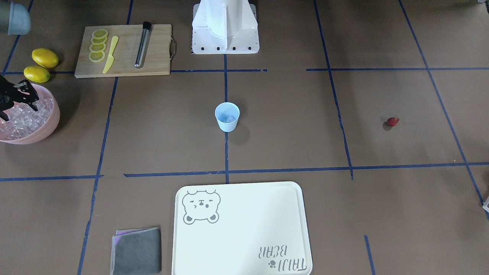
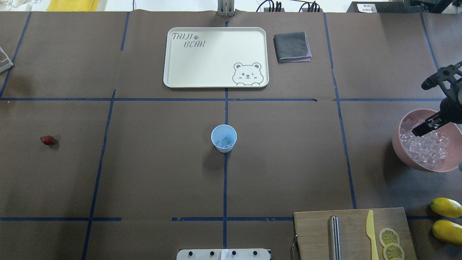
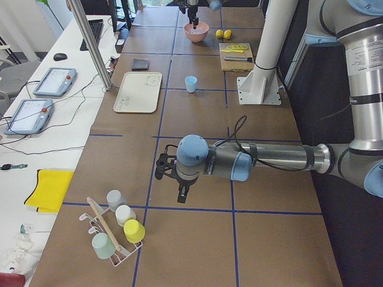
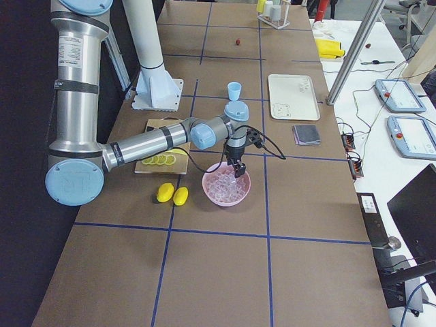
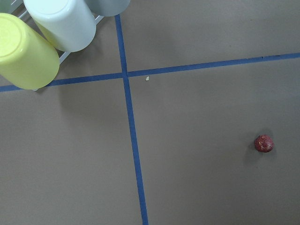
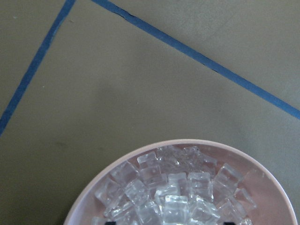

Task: Put ice and strawberries in cup
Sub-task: 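Move the right gripper back to the bowl and grasp an ice cube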

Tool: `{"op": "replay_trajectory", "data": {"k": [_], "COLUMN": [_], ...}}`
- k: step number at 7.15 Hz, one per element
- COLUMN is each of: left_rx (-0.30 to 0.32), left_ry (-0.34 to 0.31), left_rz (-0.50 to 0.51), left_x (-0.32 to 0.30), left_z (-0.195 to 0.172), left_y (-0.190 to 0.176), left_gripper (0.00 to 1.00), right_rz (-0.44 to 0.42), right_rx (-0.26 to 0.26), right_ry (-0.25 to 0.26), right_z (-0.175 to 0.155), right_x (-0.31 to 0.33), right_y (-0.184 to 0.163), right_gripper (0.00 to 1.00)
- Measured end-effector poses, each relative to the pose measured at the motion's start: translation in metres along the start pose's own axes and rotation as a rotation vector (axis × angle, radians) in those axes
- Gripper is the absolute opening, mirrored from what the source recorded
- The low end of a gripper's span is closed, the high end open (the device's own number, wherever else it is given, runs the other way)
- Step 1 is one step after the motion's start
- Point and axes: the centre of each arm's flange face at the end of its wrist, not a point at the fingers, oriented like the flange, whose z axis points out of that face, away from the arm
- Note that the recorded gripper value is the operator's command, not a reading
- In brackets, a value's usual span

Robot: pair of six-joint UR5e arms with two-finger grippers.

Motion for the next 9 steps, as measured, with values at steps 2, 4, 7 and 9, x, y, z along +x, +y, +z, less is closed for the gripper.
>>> {"op": "replay_trajectory", "data": {"k": [2,4,7,9], "left_rx": [0.001,0.002,0.007,0.006], "left_ry": [0.0,0.0,0.0,0.0], "left_rz": [0.001,0.003,0.006,0.004], "left_x": [0.0,0.001,0.004,0.004], "left_z": [0.0,-0.001,-0.004,-0.004], "left_y": [0.0,0.0,-0.001,-0.001], "left_gripper": [1.0,1.0,1.0,1.0], "right_rz": [-0.013,-0.027,-0.029,-0.02], "right_rx": [-0.01,-0.027,-0.054,-0.059], "right_ry": [0.02,0.028,0.021,0.017], "right_z": [0.008,0.018,0.033,0.035], "right_x": [0.005,0.009,0.002,-0.002], "right_y": [-0.001,-0.001,-0.003,-0.003], "right_gripper": [0.83,0.83,0.77,0.68]}}
